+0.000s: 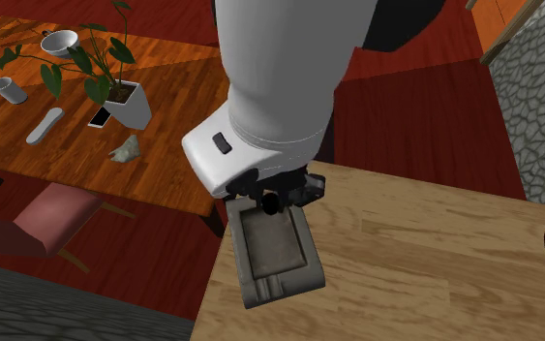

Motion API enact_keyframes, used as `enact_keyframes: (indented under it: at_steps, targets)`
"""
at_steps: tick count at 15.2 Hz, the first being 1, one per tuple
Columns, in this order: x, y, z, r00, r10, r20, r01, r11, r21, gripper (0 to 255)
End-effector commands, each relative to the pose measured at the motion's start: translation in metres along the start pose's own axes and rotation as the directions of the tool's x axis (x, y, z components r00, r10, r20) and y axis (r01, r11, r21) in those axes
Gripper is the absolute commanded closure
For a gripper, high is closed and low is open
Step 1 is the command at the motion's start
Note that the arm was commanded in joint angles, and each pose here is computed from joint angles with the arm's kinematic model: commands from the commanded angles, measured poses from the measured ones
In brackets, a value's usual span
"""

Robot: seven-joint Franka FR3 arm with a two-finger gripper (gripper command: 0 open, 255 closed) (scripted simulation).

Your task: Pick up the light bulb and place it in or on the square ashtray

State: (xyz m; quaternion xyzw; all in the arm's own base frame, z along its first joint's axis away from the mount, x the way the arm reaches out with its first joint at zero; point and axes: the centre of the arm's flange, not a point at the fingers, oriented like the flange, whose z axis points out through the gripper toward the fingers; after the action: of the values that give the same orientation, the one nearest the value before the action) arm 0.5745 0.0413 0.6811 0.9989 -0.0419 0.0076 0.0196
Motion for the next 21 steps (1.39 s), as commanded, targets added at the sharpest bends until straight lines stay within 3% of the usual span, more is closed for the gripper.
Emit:
enact_keyframes:
  at_steps: [1,17,21]
  targets:
    - [0.000,-0.001,0.011,1.000,0.000,-0.001,0.000,1.000,0.000,255]
    - [-0.002,-0.005,0.095,1.000,0.000,-0.001,0.000,1.000,0.000,255]
    - [-0.002,-0.005,0.098,1.000,0.000,-0.001,0.000,1.000,0.000,255]
